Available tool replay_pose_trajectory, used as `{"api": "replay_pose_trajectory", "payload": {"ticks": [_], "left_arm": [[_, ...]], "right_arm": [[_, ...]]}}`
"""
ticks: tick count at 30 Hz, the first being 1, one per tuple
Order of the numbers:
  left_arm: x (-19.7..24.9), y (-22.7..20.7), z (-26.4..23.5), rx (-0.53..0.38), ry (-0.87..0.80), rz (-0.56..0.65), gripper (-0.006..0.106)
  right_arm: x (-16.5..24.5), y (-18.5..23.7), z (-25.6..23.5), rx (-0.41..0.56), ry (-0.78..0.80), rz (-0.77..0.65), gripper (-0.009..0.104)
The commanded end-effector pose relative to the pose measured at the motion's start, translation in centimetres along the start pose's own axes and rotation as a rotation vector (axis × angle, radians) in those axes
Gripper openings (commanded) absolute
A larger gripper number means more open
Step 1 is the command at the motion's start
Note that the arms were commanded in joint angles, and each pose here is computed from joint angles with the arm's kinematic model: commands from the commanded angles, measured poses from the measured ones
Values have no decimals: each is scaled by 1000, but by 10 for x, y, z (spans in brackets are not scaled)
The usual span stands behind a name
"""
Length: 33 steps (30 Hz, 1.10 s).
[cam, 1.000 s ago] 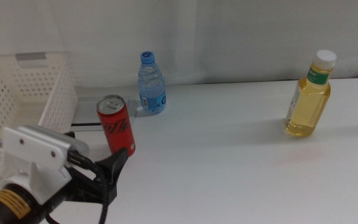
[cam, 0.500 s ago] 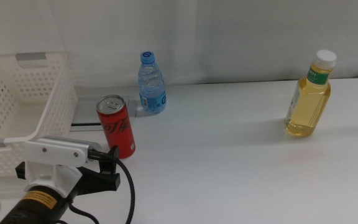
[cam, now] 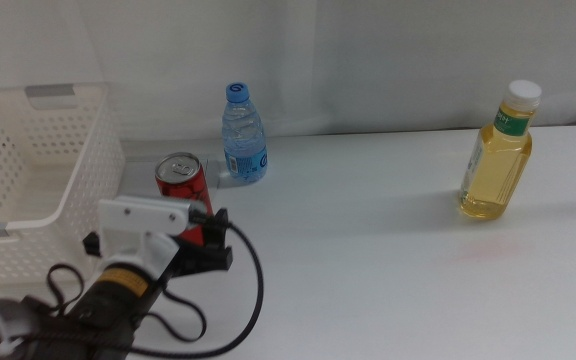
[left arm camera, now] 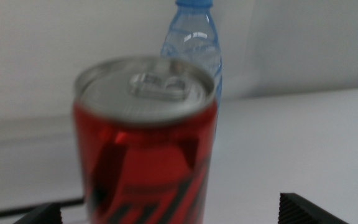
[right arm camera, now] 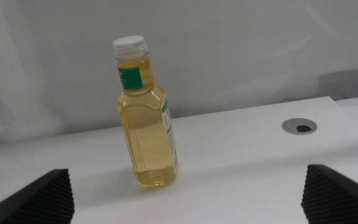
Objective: Use arms to grab the bottles and put them into the dustbin to the left of the table.
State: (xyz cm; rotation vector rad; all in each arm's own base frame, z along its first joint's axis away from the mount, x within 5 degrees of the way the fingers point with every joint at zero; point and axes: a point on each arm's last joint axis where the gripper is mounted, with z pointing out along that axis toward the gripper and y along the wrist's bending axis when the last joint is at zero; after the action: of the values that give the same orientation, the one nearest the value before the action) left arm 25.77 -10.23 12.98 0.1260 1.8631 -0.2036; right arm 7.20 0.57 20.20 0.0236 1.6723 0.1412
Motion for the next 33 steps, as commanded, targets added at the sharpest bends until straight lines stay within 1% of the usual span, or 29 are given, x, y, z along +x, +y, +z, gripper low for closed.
{"api": "replay_pose_trajectory", "payload": {"ticks": [1,6,10,16,18,20,21,23,25,26,30,33], "left_arm": [[-4,-4,12,-3,-31,-17,91],[-1,-6,32,-30,-30,-34,91],[0,-5,47,-76,-40,-68,91],[3,-4,59,-92,-28,-70,91],[3,-3,59,-103,-27,-77,87],[5,-1,59,-124,-14,-92,77],[6,0,59,-137,-3,-102,68],[8,2,58,-155,22,-112,44],[9,2,58,-153,35,-107,11],[10,1,58,-150,40,-99,-2],[6,1,58,-144,29,-90,-2],[-6,-1,54,-135,1,-89,-3]], "right_arm": [[12,-2,1,10,30,-7,103],[12,-2,1,10,30,-7,103],[12,-2,1,10,30,-7,103],[12,-2,1,10,30,-7,103],[12,-2,1,10,30,-7,103],[12,-2,1,10,30,-7,103],[12,-2,1,10,30,-7,103],[12,-2,1,10,30,-7,103],[12,-2,1,10,30,-7,103],[12,-2,1,10,30,-7,103],[12,-2,1,10,30,-7,103],[12,-2,1,10,30,-7,103]]}}
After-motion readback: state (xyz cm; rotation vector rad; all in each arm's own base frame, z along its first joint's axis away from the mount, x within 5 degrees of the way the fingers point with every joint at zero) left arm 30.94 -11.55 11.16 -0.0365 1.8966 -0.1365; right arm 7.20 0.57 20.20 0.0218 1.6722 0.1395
